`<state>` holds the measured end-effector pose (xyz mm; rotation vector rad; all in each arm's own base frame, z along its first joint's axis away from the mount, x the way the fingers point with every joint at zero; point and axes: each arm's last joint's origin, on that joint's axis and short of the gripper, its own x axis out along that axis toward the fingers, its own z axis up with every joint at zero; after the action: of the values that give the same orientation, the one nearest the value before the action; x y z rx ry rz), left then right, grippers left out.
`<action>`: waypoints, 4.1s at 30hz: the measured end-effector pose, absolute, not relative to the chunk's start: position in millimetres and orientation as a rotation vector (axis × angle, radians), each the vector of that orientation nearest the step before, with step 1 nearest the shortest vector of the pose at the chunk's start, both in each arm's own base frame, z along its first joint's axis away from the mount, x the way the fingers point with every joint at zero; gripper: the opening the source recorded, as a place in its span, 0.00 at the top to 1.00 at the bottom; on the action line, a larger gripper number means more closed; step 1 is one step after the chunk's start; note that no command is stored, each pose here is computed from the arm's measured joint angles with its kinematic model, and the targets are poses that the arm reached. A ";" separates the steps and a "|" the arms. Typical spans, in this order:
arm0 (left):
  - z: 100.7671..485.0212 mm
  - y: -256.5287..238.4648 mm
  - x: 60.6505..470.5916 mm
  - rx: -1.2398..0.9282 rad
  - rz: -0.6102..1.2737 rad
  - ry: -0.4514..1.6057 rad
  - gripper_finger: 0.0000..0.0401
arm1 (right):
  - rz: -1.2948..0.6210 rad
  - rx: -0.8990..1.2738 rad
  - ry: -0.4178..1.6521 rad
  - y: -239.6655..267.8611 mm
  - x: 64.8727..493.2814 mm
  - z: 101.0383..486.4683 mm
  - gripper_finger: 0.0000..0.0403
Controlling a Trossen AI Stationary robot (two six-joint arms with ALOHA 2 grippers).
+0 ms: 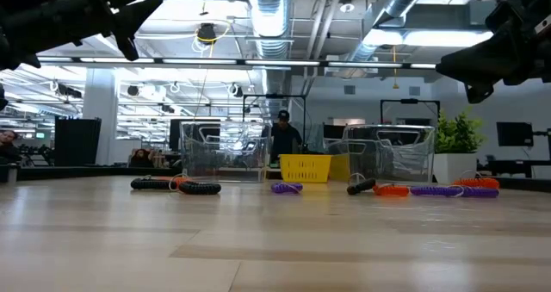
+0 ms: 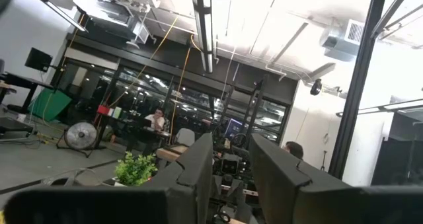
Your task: Sort spring keychains
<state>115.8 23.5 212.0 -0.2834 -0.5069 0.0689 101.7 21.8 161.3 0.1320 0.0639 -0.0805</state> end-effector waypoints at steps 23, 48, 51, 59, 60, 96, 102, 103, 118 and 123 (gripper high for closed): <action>212.0 23.5 115.8 -0.283 0.069 -0.507 0.75 | -0.080 0.132 0.064 21.8 101.7 161.2 0.82; 212.0 23.5 115.8 -0.283 0.069 -0.507 0.75 | -0.080 0.132 0.064 21.8 101.7 161.2 0.82; 212.1 23.5 115.8 -0.283 0.069 -0.507 0.75 | -0.081 0.132 0.064 21.8 101.7 161.3 0.82; 212.0 23.5 115.8 -0.283 0.069 -0.507 0.75 | -0.078 0.050 0.063 21.8 101.7 161.6 0.82; 212.1 23.5 115.8 -0.283 0.069 -0.507 0.75 | -0.079 0.050 0.061 21.8 101.7 161.9 0.82; 218.5 23.4 134.5 -0.095 -0.011 -0.408 0.75 | -0.080 0.070 -0.007 26.6 118.5 169.1 0.82; 225.0 23.2 132.2 -0.059 -0.002 -0.478 0.75 | -0.079 -0.069 0.102 28.6 124.9 157.4 0.82; 227.6 23.2 130.7 -0.055 0.006 -0.509 0.75 | -0.078 -0.075 0.113 28.8 125.5 156.2 0.82; 213.1 6.6 168.8 -0.175 -0.202 -0.296 0.75 | -0.153 0.032 0.626 32.6 135.9 183.6 0.82; 211.5 -8.6 199.3 -0.089 -0.359 -0.204 0.75 | -0.246 0.106 0.803 32.6 136.0 174.1 0.82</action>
<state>199.3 -8.6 211.5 -0.0893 -0.2043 -0.3591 136.0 32.6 174.1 0.1057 0.8035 -0.2463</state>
